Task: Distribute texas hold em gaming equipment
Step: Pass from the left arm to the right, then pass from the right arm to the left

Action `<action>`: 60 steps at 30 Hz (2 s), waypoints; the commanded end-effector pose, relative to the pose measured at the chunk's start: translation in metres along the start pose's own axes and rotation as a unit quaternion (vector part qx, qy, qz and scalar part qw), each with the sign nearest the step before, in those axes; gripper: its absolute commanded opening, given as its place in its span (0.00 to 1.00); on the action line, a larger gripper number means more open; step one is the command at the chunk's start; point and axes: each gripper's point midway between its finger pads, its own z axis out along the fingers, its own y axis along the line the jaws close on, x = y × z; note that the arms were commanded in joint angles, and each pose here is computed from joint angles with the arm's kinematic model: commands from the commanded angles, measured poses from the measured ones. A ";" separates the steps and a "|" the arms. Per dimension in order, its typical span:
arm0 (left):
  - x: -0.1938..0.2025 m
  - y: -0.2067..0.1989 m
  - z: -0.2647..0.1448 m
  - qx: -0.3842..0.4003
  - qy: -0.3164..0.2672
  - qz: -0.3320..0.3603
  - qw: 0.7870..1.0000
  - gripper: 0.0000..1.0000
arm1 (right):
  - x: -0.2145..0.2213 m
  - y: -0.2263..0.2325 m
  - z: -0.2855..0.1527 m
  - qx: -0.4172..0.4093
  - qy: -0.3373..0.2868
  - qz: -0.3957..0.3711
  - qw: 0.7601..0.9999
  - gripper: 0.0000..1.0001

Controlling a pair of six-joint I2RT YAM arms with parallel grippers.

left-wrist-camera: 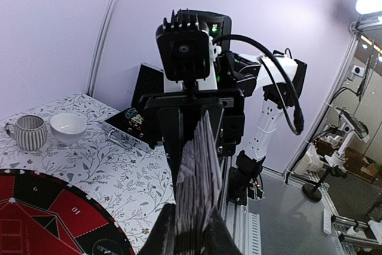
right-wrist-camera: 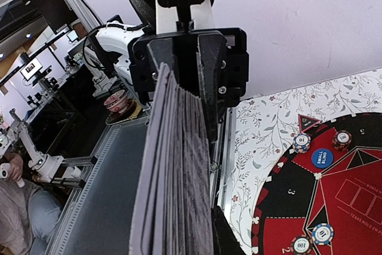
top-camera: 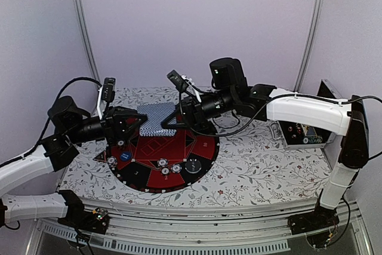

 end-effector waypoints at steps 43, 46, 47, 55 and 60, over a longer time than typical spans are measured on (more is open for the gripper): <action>0.029 0.059 0.021 -0.244 0.263 0.573 0.737 0.98 | 0.007 -0.041 0.009 0.066 0.042 0.133 0.988 0.02; 0.030 0.059 0.023 -0.239 0.259 0.564 0.747 0.92 | 0.007 -0.039 0.010 0.059 0.043 0.134 0.988 0.02; 0.031 0.060 0.023 -0.237 0.260 0.563 0.748 0.89 | 0.007 -0.038 0.011 0.056 0.044 0.134 0.988 0.03; 0.031 0.068 0.023 -0.235 0.267 0.541 0.762 0.68 | 0.012 -0.035 0.013 0.046 0.053 0.137 0.988 0.05; 0.034 0.065 0.025 -0.222 0.267 0.537 0.769 0.65 | 0.010 -0.031 0.017 0.031 0.054 0.133 0.989 0.08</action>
